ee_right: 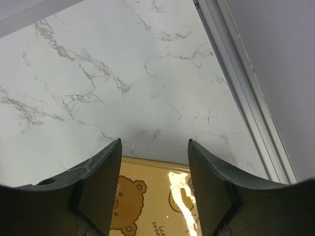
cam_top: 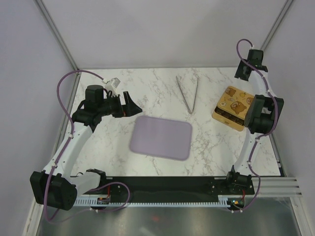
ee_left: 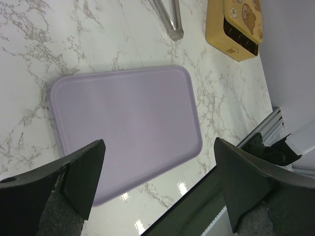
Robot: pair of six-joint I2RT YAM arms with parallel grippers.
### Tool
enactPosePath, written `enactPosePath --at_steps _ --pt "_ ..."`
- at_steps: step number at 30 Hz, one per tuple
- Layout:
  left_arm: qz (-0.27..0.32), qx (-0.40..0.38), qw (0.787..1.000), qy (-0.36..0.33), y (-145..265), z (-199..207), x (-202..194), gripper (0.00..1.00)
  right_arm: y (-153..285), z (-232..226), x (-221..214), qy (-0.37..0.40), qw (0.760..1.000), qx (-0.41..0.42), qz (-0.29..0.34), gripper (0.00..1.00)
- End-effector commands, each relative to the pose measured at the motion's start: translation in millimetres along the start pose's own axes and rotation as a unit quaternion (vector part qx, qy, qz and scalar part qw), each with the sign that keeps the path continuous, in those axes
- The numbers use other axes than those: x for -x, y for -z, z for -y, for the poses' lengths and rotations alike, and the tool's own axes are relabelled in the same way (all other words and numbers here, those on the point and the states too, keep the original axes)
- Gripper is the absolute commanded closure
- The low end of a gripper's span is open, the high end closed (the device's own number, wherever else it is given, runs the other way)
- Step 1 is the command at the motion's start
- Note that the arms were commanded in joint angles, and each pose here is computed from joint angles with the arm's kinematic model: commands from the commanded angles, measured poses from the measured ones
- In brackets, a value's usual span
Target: Pack the chocolate
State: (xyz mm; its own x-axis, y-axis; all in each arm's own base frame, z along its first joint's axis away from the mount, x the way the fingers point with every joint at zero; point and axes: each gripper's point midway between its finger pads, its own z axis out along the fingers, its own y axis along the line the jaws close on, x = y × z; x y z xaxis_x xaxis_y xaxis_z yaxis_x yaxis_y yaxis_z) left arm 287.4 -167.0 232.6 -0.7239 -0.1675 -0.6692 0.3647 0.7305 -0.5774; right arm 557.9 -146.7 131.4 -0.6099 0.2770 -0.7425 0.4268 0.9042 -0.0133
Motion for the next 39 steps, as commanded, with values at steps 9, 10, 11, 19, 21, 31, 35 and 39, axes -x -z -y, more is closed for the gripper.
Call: enactPosePath --at_steps 9,10,11,19,21,31,35,39 --pt "0.023 -0.015 0.999 -0.017 6 5 12 0.00 -27 12 0 -0.003 0.999 -0.036 0.006 0.46" --pt "0.022 -0.015 1.000 -0.017 5 5 12 0.00 -31 14 -2 -0.004 0.999 -0.040 0.001 0.48" --pt "0.021 -0.015 1.000 -0.017 5 5 11 0.00 -33 15 -3 -0.008 0.999 -0.042 -0.002 0.50" --pt "0.024 -0.012 1.000 -0.014 5 3 13 0.00 -42 32 -28 -0.013 0.996 -0.079 -0.040 0.74" --pt "0.023 -0.011 1.000 -0.013 5 2 13 0.00 -44 35 -32 -0.023 0.996 -0.068 -0.047 0.77" --pt "0.023 -0.017 1.000 -0.011 6 4 13 0.00 -38 29 -48 -0.032 0.996 -0.035 -0.071 0.84" --pt "0.023 -0.018 1.000 -0.012 6 4 13 0.00 -35 23 -54 -0.022 0.996 -0.012 -0.081 0.85" --pt "0.022 -0.019 1.000 -0.012 6 4 12 0.00 -30 22 -58 -0.017 0.996 -0.007 -0.085 0.88"
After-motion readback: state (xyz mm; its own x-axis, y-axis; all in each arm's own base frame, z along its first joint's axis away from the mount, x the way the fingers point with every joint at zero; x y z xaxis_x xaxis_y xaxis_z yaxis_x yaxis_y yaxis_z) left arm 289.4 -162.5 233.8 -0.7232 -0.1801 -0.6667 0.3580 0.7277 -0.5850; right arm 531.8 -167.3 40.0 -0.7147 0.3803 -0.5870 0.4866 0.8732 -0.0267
